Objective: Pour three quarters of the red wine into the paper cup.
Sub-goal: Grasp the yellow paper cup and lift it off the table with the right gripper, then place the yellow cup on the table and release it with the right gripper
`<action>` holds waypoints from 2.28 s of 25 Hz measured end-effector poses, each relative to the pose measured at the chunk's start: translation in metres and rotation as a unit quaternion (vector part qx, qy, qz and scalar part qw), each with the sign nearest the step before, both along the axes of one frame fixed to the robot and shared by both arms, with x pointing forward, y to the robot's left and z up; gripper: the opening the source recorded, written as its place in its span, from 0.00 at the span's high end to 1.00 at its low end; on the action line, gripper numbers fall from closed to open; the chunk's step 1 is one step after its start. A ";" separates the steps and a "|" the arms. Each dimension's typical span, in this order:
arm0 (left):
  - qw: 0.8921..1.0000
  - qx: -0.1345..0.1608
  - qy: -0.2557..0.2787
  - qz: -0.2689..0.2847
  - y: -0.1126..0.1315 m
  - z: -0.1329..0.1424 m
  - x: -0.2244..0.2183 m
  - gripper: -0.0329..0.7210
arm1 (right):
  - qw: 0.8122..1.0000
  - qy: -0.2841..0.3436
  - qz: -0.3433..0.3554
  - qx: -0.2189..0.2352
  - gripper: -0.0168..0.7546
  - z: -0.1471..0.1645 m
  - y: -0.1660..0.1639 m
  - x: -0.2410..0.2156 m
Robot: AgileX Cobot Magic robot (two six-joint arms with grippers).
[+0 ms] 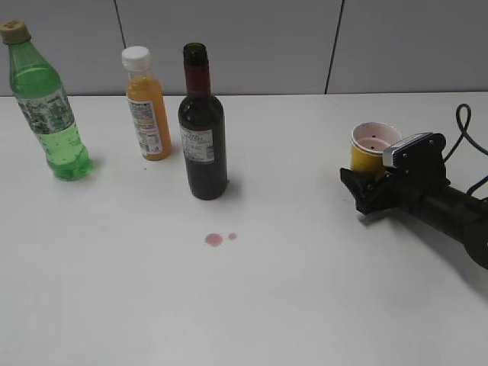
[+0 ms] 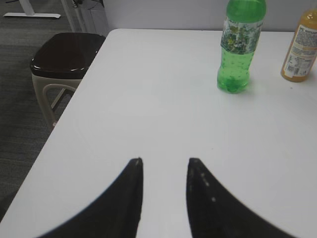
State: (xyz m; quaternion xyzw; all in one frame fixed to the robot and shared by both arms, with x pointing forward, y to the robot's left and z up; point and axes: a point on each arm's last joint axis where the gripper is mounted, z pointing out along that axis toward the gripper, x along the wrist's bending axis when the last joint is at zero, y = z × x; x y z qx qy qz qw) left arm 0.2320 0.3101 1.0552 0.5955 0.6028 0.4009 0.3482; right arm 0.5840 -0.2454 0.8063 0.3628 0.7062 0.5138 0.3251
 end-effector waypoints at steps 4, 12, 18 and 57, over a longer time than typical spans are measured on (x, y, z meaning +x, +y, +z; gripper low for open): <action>1.000 0.000 0.000 0.000 0.000 0.000 0.000 0.64 | 1.000 -0.001 -0.016 0.002 0.21 0.001 -0.002 0.002; 1.000 0.000 0.000 0.000 0.000 0.000 0.000 0.64 | 1.000 -0.001 -0.018 0.002 0.32 0.001 -0.002 0.002; 1.000 0.000 0.000 0.000 0.000 0.000 0.000 0.64 | 1.000 0.002 0.016 0.004 0.37 0.000 0.003 -0.001; 1.000 0.000 0.000 0.000 0.000 0.000 0.000 0.64 | 0.909 0.014 0.417 0.020 0.37 0.024 0.143 -0.064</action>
